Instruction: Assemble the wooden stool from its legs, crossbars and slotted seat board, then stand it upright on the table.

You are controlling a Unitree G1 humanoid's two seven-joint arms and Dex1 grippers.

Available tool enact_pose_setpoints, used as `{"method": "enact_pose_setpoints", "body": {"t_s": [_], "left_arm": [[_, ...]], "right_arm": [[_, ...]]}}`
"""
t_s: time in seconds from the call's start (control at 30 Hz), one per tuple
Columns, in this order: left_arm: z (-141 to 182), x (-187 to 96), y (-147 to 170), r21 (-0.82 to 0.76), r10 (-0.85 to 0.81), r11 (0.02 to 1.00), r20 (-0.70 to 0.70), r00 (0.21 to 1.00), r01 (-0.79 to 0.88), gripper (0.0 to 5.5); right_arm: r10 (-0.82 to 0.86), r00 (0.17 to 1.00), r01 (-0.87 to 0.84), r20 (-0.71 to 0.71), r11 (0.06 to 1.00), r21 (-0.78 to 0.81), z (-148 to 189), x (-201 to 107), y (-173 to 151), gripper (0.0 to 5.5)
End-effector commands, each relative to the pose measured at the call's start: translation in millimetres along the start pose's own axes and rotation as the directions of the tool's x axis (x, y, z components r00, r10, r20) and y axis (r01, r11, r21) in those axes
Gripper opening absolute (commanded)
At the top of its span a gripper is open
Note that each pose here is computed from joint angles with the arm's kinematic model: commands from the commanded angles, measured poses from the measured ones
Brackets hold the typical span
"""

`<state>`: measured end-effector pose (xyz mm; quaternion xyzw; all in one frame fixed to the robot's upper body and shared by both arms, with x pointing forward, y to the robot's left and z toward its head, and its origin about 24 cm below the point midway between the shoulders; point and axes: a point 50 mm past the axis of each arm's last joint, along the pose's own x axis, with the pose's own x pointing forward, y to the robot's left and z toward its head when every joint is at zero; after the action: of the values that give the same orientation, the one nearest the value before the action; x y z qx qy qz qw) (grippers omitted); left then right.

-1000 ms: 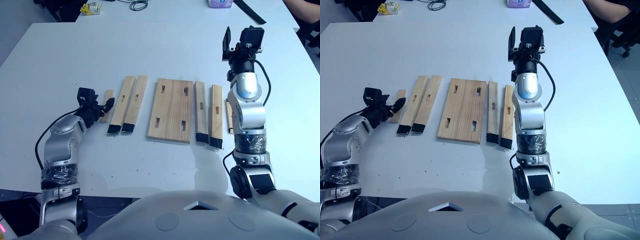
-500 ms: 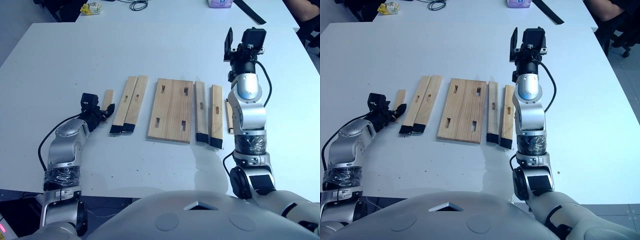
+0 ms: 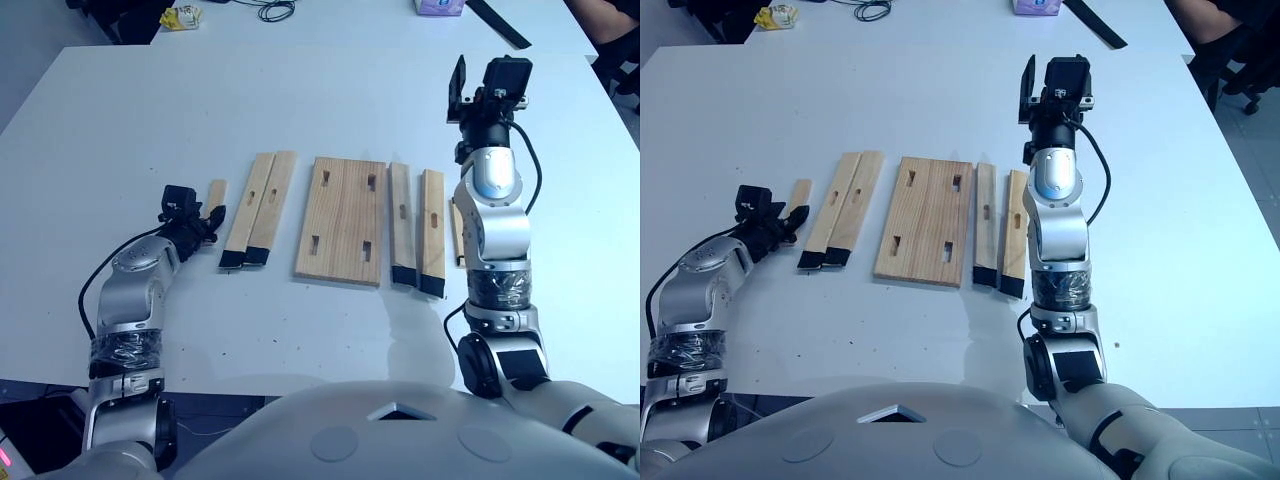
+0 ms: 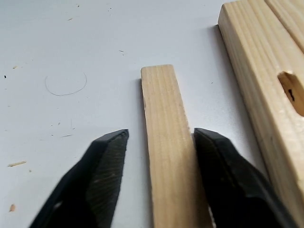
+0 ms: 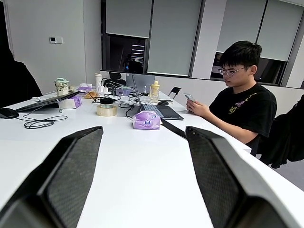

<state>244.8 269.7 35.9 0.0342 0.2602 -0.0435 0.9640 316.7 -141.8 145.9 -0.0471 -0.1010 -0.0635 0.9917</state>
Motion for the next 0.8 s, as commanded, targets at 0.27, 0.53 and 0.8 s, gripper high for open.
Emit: {"method": "enact_pose_setpoints", "body": {"t_s": [0.27,0.53,0.8], "left_arm": [[-19,2,-3,-0.021,0.075,0.997,-0.111,0.991,-0.078,1.32],[53,-2,-8,-0.157,-0.006,0.987,0.22,0.975,0.042,1.32],[102,-27,-19,-0.154,-0.241,0.899,0.607,0.757,0.41,1.32]], "right_arm": [[-0.011,1.0,0.011,0.002,1.0,0.001,0,1,-1,3.21],[0.153,0.987,-0.148,-0.041,0.984,0.103,-2,4,5,3.21],[0.712,0.702,-0.642,-0.001,0.633,0.433,6,0,18,3.21]]}}
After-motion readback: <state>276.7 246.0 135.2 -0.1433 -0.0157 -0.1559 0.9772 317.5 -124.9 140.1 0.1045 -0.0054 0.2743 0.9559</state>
